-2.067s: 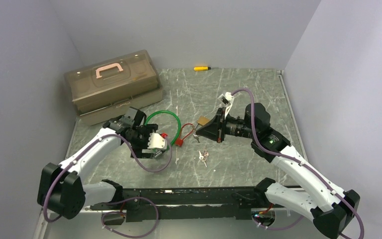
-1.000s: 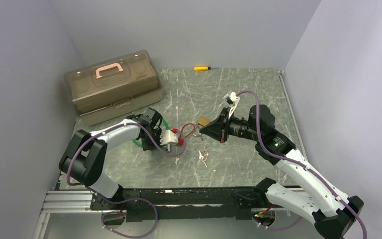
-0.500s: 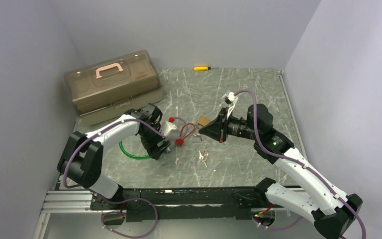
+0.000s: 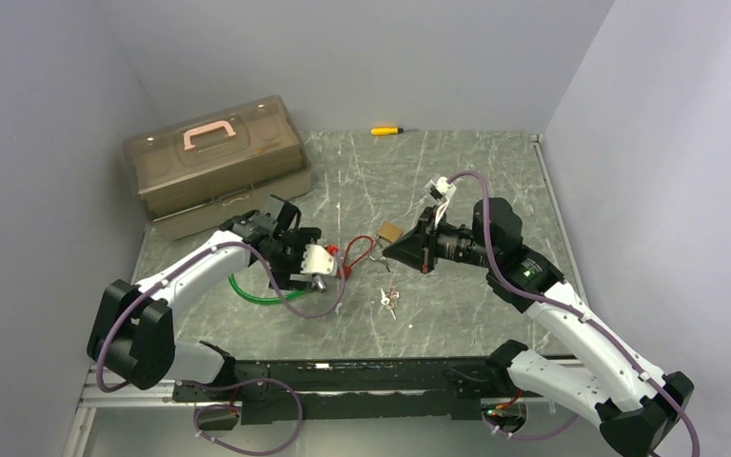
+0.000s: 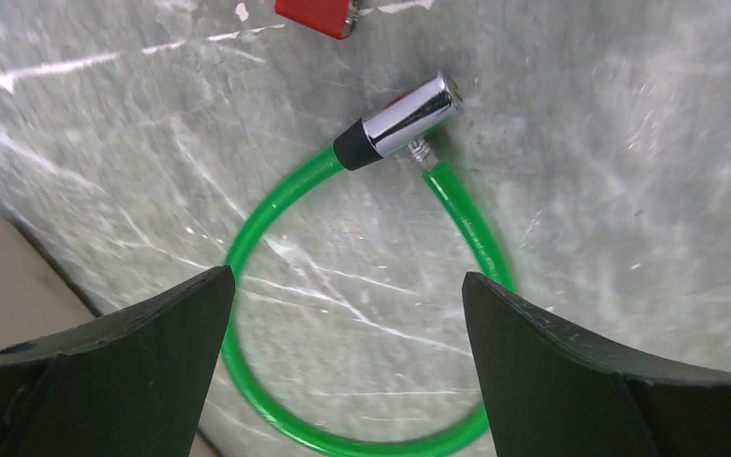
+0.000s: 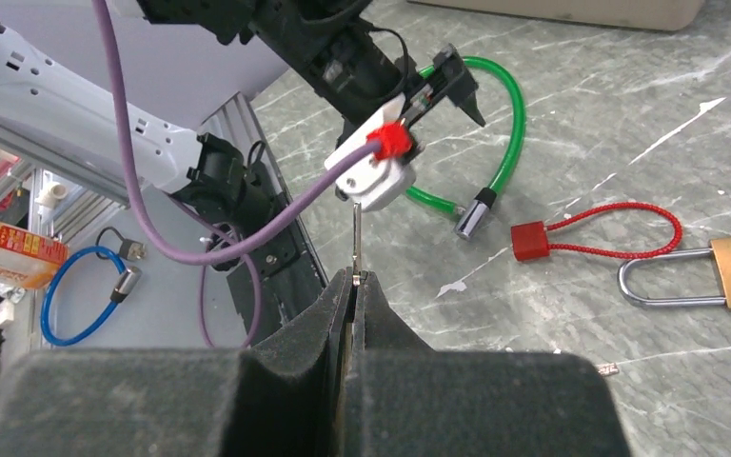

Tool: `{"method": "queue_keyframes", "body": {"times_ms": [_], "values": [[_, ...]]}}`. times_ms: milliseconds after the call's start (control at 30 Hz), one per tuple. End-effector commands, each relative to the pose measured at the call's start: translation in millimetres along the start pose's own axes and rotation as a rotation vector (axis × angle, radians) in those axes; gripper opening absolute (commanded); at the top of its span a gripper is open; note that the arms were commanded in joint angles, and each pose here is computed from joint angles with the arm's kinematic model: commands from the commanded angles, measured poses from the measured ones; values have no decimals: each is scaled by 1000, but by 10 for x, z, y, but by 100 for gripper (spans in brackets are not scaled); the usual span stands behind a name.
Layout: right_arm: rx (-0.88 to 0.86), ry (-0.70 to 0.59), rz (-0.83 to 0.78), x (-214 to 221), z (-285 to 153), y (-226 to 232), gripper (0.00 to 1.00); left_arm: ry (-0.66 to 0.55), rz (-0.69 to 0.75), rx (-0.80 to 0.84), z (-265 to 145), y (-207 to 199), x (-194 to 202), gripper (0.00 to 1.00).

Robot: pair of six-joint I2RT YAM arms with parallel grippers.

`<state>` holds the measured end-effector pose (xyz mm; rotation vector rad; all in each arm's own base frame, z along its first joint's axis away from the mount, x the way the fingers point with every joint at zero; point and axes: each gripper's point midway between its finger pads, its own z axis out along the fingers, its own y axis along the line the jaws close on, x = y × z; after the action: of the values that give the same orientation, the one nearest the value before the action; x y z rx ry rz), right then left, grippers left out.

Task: Unlock with the key
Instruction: Pick up the lock from the center of the board.

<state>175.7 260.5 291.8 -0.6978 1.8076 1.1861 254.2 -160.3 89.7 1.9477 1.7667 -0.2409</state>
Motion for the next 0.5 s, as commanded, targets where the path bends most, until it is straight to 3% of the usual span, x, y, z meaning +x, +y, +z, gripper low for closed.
{"method": "queue_keyframes", "body": {"times_ms": [0,100,167,267,333,467], "values": [[-13,-86,-57,-327,-93,132,0,-42,476,-36,-16,240,-113,97],[-11,-106,-65,-366,-133,158,0,-138,705,-30,-48,242,-273,99],[-13,-114,-69,-379,-157,173,0,-145,770,-17,18,322,-287,99],[-8,-126,-77,-395,-195,184,0,-138,740,96,144,426,-238,98],[-10,-133,-82,-408,-225,200,0,-133,719,167,208,453,-195,91],[-19,-142,-96,-435,-279,240,0,-145,776,246,319,357,-123,83]]}}
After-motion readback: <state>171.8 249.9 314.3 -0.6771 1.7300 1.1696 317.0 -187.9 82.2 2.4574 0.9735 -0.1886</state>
